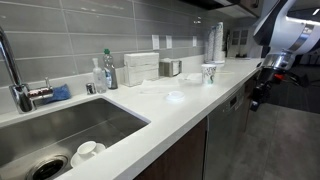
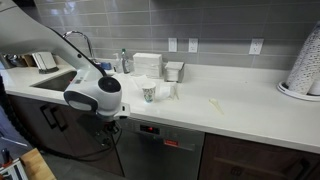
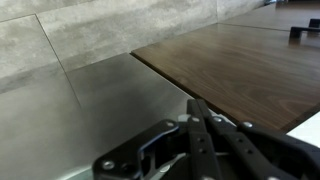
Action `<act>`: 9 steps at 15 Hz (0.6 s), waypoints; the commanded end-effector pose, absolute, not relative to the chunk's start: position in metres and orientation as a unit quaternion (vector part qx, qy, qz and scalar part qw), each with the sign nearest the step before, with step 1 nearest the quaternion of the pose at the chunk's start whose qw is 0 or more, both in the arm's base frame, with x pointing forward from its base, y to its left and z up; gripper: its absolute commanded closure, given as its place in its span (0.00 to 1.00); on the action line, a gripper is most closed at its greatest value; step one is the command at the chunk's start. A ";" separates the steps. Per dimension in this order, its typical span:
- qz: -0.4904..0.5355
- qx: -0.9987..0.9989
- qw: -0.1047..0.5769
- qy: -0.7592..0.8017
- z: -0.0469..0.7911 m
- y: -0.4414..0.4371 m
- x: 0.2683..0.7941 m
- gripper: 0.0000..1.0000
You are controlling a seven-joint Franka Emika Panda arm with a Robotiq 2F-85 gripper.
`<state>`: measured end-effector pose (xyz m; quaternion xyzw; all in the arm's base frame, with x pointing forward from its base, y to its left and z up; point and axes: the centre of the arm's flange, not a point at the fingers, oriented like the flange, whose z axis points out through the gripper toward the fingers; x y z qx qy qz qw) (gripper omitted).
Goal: Push the button on the dishwasher
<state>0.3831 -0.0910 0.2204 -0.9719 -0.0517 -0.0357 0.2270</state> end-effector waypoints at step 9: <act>-0.054 -0.974 0.217 -0.028 0.211 -0.105 0.414 1.00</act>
